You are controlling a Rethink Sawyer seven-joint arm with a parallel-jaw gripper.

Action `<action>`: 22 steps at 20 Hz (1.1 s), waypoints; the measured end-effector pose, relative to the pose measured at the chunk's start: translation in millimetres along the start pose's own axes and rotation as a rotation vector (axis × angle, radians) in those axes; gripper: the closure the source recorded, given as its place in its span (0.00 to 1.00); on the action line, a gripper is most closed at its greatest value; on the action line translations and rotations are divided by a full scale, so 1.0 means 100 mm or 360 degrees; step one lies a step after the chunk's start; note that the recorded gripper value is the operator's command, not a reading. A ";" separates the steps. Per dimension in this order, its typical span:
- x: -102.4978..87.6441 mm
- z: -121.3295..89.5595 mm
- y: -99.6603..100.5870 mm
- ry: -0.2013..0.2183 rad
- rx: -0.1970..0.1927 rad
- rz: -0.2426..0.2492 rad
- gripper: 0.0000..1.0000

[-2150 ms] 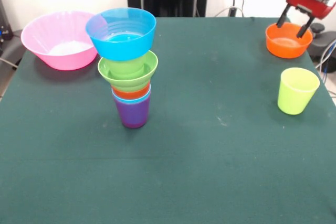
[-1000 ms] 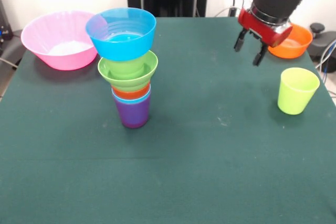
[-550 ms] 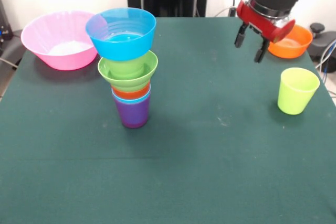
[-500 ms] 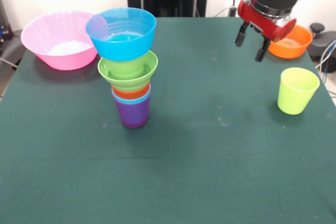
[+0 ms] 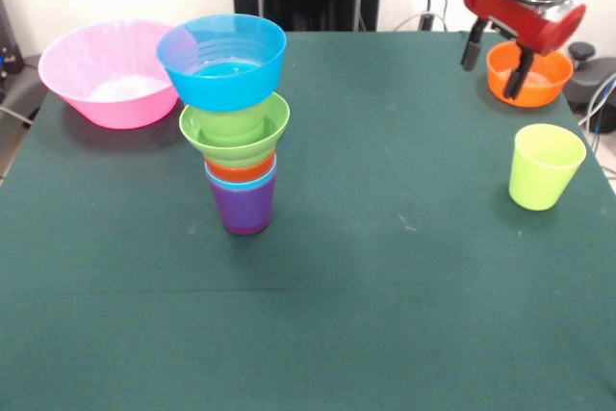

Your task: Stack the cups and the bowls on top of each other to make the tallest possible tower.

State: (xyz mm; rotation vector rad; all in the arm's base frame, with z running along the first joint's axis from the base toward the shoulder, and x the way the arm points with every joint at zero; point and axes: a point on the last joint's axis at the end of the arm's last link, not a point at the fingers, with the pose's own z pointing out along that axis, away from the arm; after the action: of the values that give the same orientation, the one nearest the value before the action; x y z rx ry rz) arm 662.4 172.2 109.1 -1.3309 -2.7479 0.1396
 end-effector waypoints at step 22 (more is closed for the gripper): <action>-0.03 0.09 0.43 -0.0065 -0.0107 -0.0063 0.00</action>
State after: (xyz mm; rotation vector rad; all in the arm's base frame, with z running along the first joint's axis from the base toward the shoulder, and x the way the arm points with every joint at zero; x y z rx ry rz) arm 696.5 196.3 94.6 -1.3022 -2.8349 0.0729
